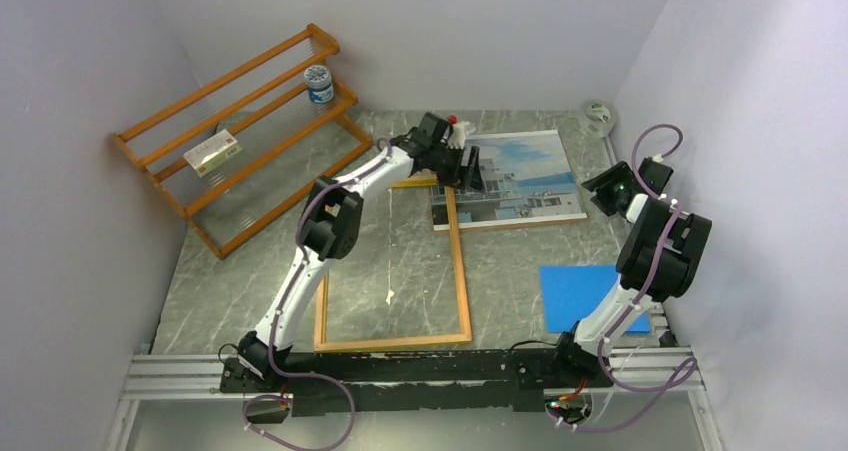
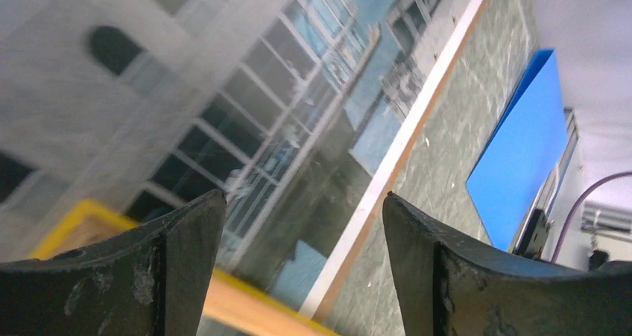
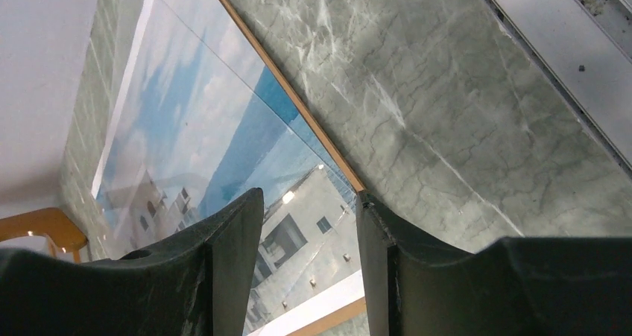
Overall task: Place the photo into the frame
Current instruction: Pick up the photo frame item at the center of the board.
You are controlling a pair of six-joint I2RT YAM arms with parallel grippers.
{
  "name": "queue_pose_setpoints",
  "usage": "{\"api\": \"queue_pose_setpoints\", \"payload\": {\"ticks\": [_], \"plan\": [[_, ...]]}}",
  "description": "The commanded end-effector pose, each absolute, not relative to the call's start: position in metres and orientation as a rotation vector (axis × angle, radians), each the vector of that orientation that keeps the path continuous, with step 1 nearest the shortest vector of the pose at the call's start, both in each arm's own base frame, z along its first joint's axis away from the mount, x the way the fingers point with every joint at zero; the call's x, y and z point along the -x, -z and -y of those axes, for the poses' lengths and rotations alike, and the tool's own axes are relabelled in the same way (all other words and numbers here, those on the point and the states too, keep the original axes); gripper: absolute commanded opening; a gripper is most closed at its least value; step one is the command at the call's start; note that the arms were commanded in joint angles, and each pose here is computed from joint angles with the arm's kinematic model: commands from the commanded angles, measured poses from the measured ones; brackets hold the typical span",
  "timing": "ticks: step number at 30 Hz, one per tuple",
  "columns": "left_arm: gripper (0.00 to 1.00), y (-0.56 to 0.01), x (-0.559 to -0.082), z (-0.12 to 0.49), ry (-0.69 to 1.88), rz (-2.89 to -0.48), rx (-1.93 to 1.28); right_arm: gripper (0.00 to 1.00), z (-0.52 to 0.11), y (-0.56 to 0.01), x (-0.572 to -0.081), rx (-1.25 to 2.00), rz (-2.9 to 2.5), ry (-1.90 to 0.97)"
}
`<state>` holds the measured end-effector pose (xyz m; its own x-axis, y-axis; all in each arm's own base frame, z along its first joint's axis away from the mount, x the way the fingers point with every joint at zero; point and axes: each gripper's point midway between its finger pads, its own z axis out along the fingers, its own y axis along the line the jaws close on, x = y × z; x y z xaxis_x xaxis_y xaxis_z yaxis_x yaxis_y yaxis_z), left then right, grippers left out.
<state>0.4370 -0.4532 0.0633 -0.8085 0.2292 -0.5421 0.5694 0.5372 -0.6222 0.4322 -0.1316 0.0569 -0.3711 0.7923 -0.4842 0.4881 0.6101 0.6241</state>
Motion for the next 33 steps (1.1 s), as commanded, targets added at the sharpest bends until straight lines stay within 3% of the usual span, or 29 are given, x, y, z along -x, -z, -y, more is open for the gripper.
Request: {"api": "queue_pose_setpoints", "payload": {"ticks": [1, 12, 22, 28, 33], "plan": [[0.83, -0.120, -0.479, 0.418, 1.194, -2.282, -0.487, 0.52, 0.136, -0.061, -0.443, -0.937, -2.074, -0.448], [0.85, -0.102, -0.554, 0.337, 0.928, -2.316, -0.161, 0.53, 0.127, -0.069, -0.451, -0.939, -2.133, -0.345], [0.85, -0.061, -0.575, 0.284, 0.569, -2.407, 0.008, 0.54, 0.098, -0.072, -0.457, -0.886, -2.180, -0.376], [0.87, -0.050, -0.578, 0.274, 0.555, -2.425, -0.002, 0.55, 0.065, -0.053, -0.453, -0.903, -2.280, -0.320], [0.82, -0.036, -0.571, 0.277, 0.758, -2.512, 0.127, 0.55, 0.043, -0.032, -0.440, -0.925, -2.351, -0.316]]}}
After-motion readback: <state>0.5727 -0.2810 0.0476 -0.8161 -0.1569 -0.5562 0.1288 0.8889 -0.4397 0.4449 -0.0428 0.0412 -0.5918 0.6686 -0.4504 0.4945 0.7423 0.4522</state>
